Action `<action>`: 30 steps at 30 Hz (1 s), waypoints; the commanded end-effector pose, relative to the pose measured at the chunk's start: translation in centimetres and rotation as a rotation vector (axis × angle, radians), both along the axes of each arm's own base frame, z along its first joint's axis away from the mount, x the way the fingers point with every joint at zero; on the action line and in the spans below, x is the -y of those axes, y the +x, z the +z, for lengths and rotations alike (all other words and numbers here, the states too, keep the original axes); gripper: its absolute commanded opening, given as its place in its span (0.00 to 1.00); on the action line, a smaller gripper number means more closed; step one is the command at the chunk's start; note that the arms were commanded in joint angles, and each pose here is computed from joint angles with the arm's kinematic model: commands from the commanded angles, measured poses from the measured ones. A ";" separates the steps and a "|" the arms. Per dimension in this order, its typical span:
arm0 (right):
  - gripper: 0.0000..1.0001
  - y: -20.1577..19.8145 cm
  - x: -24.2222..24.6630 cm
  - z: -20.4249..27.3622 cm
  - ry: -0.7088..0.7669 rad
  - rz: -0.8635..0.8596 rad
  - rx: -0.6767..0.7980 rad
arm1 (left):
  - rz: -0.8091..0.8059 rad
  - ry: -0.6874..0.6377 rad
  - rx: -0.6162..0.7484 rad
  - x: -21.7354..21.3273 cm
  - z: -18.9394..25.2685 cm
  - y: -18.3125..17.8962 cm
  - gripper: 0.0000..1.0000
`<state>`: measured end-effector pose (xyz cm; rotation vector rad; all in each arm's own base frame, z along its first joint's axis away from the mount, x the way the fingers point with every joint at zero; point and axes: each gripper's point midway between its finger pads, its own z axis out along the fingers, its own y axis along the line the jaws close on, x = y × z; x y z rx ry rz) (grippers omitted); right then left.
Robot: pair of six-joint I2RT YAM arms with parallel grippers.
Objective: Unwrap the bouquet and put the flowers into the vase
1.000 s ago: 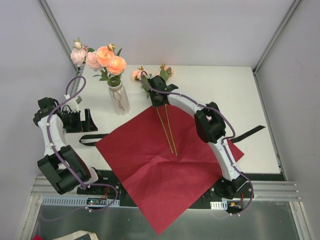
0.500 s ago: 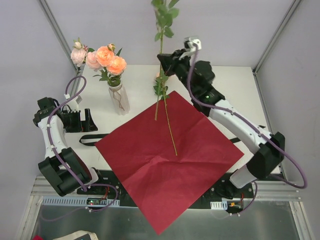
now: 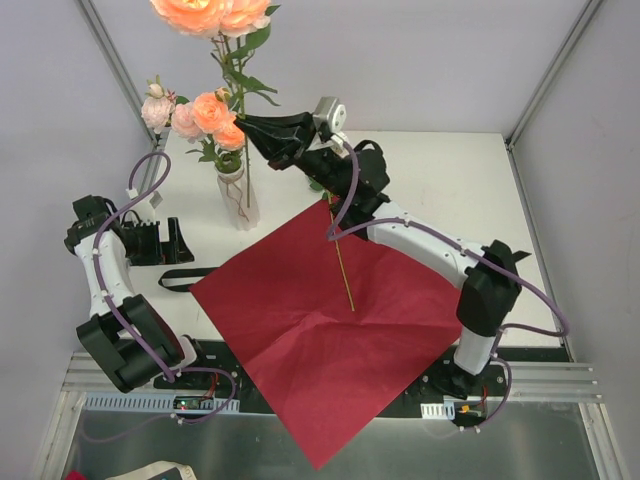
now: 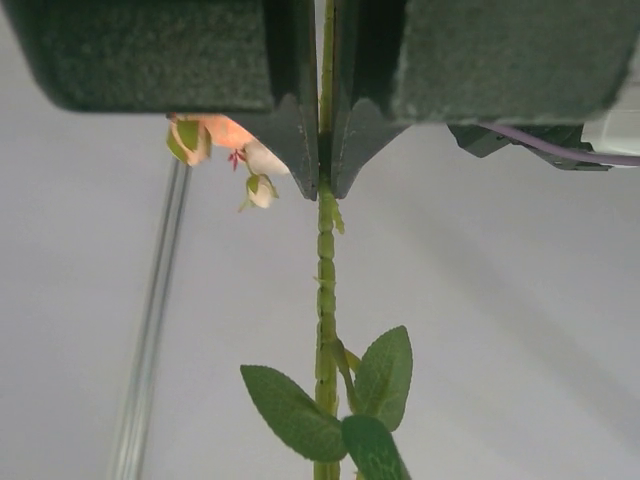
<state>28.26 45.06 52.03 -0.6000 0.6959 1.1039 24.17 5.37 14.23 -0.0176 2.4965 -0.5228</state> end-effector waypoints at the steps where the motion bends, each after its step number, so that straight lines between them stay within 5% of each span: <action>1: 0.01 -4.3 0.9 6.5 0.113 0.002 0.276 | -0.021 -0.015 0.045 0.3 1.8 0.2 0.99; 30: 0.01 3.2 -5.1 3.6 0.105 -0.099 0.282 | -0.053 0.062 0.023 -0.8 3.1 -0.3 0.99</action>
